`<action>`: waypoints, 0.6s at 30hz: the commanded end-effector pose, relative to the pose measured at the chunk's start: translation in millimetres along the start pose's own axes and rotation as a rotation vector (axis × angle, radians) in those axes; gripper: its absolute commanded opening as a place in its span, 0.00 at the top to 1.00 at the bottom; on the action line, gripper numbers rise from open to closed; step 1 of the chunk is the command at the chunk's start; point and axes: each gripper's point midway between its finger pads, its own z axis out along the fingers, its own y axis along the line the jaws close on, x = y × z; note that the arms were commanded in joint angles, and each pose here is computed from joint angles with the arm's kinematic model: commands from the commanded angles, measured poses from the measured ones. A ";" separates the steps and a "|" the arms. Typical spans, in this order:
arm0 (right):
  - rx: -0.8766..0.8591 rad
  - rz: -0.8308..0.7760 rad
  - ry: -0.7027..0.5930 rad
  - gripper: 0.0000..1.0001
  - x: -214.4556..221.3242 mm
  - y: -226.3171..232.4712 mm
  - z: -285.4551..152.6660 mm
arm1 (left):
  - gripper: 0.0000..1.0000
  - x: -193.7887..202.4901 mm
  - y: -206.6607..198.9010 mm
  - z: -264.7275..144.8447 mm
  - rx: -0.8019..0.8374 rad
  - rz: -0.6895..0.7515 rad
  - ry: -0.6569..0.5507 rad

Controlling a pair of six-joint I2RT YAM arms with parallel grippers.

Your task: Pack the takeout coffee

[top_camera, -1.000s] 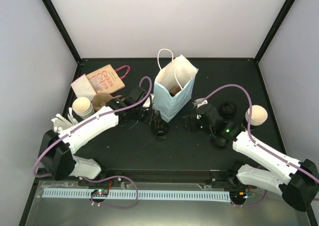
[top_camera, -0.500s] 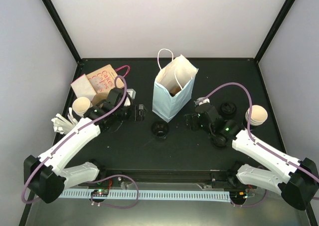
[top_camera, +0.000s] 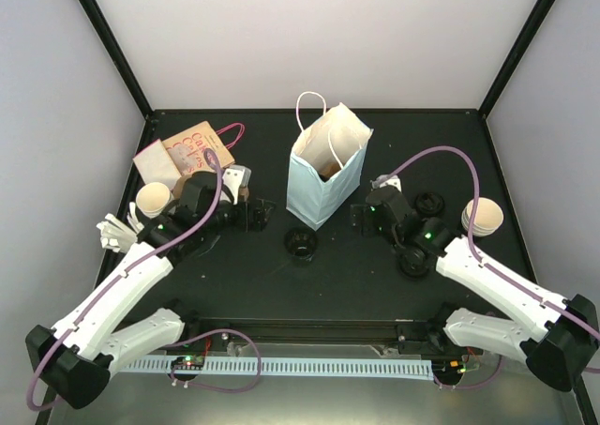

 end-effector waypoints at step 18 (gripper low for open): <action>0.350 0.165 0.022 0.02 -36.3 -95.5 -23.5 | 0.01 -37.2 -5.5 -27.3 -0.059 0.385 -0.103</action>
